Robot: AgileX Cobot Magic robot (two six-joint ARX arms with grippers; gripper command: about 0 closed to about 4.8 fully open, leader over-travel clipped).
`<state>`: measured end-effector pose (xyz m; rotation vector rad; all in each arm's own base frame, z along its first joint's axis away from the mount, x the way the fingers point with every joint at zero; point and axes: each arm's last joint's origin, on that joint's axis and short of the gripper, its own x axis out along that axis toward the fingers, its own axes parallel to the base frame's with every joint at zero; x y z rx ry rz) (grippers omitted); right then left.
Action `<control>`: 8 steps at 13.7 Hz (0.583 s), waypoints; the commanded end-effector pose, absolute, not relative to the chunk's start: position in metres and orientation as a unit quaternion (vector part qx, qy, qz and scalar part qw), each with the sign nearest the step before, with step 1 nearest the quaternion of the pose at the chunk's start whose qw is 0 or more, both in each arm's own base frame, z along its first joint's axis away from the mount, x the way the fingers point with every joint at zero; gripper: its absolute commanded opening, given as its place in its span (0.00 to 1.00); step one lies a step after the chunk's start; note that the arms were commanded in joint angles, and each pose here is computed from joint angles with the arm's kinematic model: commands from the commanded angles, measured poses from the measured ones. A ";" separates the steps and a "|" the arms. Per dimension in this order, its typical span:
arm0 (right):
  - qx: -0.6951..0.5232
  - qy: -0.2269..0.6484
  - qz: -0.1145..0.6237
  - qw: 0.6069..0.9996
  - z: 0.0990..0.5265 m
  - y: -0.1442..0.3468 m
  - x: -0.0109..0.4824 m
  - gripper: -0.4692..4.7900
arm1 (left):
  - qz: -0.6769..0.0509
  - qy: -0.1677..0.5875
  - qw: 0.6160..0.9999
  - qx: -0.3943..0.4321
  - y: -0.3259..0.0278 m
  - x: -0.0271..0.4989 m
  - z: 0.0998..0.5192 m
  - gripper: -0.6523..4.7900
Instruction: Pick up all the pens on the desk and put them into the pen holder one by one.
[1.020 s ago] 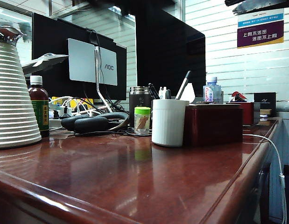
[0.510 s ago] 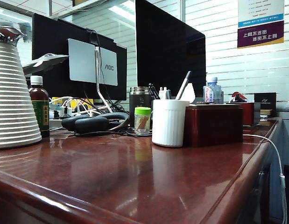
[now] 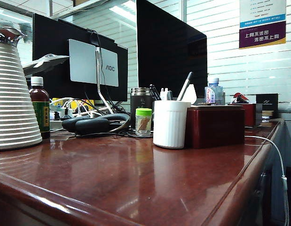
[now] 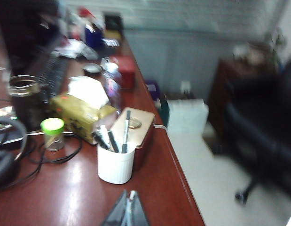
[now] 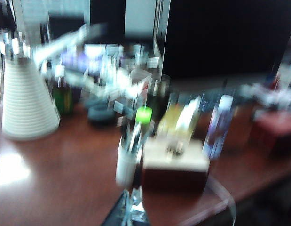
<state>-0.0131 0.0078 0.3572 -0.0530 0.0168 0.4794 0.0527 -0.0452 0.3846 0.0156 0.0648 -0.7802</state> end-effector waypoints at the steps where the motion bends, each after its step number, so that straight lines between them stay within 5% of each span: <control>1: -0.001 0.040 0.238 0.970 0.326 0.010 0.003 0.07 | -0.332 0.035 0.942 -0.013 -0.031 0.039 0.348 0.11; 5: 0.017 0.023 0.239 0.971 0.281 0.016 0.041 0.08 | -0.320 0.083 0.943 -0.044 -0.035 0.045 0.276 0.11; 6: 0.048 0.032 0.239 0.969 0.237 0.020 0.071 0.08 | -0.336 0.105 0.934 -0.067 -0.055 0.069 0.214 0.11; 8: 0.056 0.048 0.236 0.969 0.208 0.022 0.083 0.07 | -0.332 0.124 0.933 -0.061 -0.060 0.076 0.181 0.11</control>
